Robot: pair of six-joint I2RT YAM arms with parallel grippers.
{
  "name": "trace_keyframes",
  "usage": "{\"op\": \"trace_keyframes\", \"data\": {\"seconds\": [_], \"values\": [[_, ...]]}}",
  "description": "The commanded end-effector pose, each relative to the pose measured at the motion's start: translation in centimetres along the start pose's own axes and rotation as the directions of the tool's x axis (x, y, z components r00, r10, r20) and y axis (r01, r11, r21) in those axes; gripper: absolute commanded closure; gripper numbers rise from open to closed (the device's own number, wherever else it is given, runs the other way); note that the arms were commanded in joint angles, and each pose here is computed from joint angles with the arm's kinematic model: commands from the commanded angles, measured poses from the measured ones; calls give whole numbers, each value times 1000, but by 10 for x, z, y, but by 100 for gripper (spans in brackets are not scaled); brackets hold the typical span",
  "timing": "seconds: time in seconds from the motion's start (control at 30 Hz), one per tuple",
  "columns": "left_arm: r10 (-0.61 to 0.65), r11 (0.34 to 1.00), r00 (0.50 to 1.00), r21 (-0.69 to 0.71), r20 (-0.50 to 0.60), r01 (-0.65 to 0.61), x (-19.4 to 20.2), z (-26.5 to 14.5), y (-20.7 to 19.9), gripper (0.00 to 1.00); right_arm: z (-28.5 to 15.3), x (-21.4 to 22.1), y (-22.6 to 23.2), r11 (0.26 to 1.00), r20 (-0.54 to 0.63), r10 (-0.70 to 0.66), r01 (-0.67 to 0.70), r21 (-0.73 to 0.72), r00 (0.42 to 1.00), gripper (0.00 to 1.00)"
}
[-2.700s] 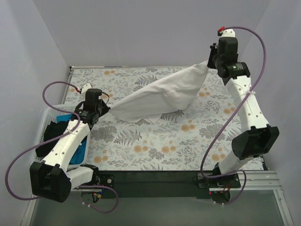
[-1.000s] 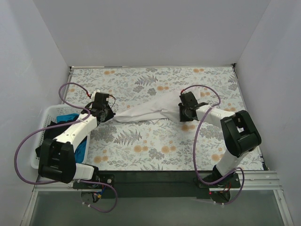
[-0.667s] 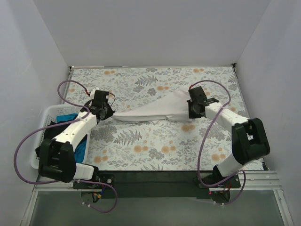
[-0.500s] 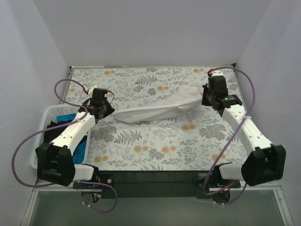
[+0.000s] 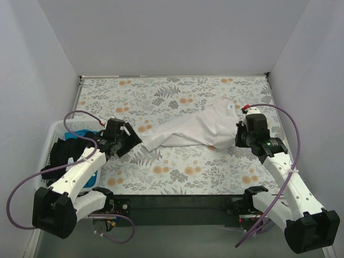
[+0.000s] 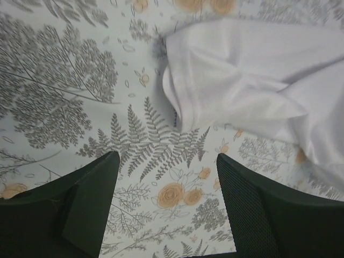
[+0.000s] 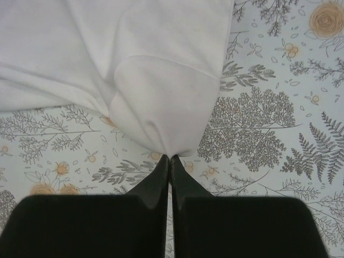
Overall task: Fold and stack the t-shirts
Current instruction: Flatten the tshirt out
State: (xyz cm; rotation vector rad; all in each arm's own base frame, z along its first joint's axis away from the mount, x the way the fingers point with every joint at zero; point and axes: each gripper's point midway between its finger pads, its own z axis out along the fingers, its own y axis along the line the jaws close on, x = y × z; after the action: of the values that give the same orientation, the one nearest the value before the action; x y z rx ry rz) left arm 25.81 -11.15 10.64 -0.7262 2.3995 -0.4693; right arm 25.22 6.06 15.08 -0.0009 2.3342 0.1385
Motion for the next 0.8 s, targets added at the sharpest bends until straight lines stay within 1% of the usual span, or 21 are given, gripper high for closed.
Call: {"op": "trace_keyframes", "data": {"seconds": [0.0, 0.1, 0.17, 0.3, 0.37, 0.47, 0.57, 0.7, 0.77], "values": [[12, 1000, 995, 17, -98, -11, 33, 9, -15, 28, -1, -3, 6, 999, 20, 10, -9, -34, 1000, 99], [24, 1000, 996, -9, -90, -25, 39, 22, -22, 28, 2, -2, 10, 999, 11, 9, -8, -51, 1000, 99], [10, 999, 997, -48, -76, -14, 40, 33, -20, 27, 2, -3, 11, 998, 18, 12, -11, -59, 1000, 99], [-5, 997, 996, -74, -87, -2, 52, 48, -20, 27, 3, -4, 16, 996, 18, 17, -15, -86, 1000, 99], [-11, 994, 998, -106, -55, 5, 51, 58, -17, 27, 4, -4, 18, 995, 21, 20, -18, -93, 1000, 99], [-10, 997, 1000, -82, -18, 8, 45, 68, -26, 29, 6, 0, 19, 994, 13, 25, -23, -103, 1000, 99], [-1, 996, 1000, -92, 19, 2, 40, 78, -29, 30, 7, -1, 21, 993, 16, 33, -31, -112, 999, 99], [18, 997, 1000, -76, 16, -17, 46, 88, -37, 35, 10, 0, 20, 994, 20, 41, -39, -105, 999, 99], [30, 997, 999, -72, 26, -28, 48, 94, -41, 41, 12, 0, 20, 994, 19, 44, -42, -103, 999, 99]]}}
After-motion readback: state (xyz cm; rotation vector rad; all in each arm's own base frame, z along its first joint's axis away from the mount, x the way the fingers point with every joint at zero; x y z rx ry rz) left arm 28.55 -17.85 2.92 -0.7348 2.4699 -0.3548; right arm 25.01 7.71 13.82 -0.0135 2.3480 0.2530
